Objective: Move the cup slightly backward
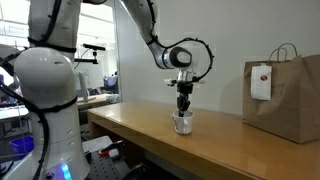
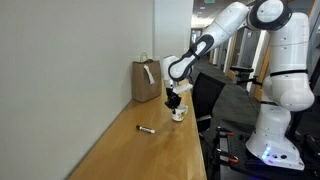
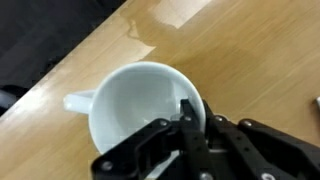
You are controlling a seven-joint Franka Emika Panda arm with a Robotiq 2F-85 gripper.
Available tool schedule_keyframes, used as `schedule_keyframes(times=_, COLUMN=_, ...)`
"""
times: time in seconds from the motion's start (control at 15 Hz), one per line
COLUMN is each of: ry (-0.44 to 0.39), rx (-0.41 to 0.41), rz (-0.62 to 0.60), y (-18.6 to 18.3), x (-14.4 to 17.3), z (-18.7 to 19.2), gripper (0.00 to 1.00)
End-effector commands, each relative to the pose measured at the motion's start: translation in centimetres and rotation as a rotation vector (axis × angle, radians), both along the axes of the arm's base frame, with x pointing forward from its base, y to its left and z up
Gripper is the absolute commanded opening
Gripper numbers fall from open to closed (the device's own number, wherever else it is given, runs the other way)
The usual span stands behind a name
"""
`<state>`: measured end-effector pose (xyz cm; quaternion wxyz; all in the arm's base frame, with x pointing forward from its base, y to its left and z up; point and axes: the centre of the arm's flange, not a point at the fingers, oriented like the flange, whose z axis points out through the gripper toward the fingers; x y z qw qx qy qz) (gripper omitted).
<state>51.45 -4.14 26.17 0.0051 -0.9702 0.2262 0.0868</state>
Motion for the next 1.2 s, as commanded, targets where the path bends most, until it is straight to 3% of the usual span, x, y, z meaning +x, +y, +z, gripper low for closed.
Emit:
schedule_keyframes(times=0.0, ry=-0.013, rx=-0.020, rz=-0.013, y=0.1, x=-0.6, z=0.7, gripper=0.03)
schedule_keyframes(times=0.13, ry=-0.013, rx=-0.041, rz=-0.006, y=0.1, x=-0.3, z=0.8, gripper=0.03)
schedule_keyframes(times=0.2, ry=-0.010, rx=-0.052, rz=-0.011, y=0.2, x=-0.3, z=0.9, gripper=0.36)
schedule_keyframes(times=0.4, ry=-0.012, rx=-0.074, rz=0.002, y=0.6, x=0.0, z=1.9, gripper=0.51)
schedule_keyframes(times=0.6, ry=-0.037, rx=-0.078, rz=0.026, y=2.1, x=-0.3, z=4.8, gripper=0.75)
schedule_keyframes(times=0.8, ry=0.015, rx=-0.025, rz=0.078, y=4.9, x=-1.5, z=9.3, gripper=0.96)
schedule_keyframes(times=1.13, ry=-0.126, rx=-0.106, rz=0.317, y=9.6, x=-1.3, z=16.2, gripper=1.00)
